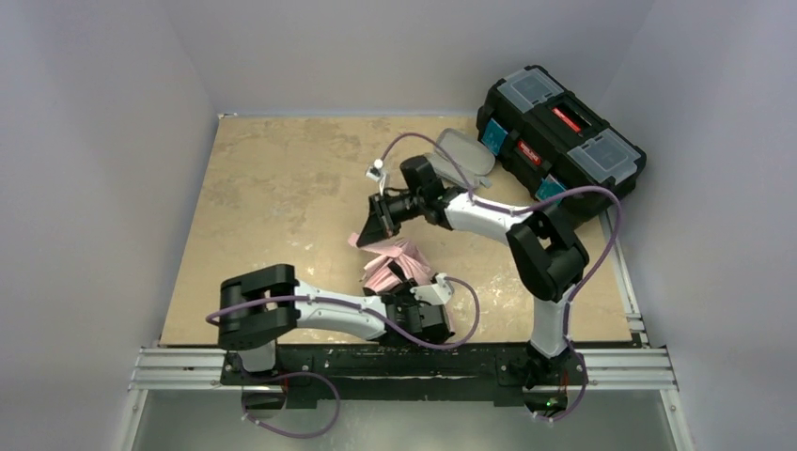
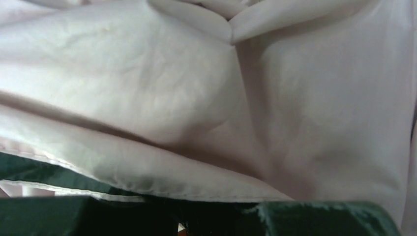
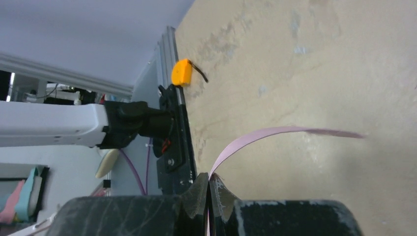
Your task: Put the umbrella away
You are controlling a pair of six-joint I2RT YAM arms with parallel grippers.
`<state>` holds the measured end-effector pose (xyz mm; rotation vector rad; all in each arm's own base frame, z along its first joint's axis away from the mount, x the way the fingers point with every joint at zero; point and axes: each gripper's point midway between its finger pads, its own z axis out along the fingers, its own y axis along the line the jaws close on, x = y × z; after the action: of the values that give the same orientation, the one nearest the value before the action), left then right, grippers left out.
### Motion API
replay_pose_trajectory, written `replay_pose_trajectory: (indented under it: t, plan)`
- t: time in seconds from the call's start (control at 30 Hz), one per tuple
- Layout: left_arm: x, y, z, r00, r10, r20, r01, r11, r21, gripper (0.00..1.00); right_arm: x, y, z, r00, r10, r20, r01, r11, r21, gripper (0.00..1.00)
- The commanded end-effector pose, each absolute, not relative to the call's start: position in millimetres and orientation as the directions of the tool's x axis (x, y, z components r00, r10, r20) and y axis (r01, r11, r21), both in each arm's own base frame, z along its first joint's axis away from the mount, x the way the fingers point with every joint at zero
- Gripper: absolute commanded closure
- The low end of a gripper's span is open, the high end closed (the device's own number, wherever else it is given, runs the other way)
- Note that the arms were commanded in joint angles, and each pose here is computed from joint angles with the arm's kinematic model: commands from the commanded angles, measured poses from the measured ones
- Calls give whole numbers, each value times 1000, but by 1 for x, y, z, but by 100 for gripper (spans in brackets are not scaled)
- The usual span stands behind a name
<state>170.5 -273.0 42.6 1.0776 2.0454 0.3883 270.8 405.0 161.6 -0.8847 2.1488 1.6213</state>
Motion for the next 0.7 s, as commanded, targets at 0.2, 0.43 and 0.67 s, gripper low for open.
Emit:
replay_pose_trajectory:
  t: [0.2,0.43,0.67]
  plan:
    - [148,-272,10,-371,860,-352,562,509,652,100,234,361,9,-929,-239,-281,-366,501,784,100]
    - [138,-270,4,-412,848,-333,590,527,612,40,215,346,-8,-941,-209,-266,-337,509,792,100]
    - [140,-267,30,-388,864,-322,601,502,622,20,214,346,-6,-929,-216,-301,-370,485,792,100]
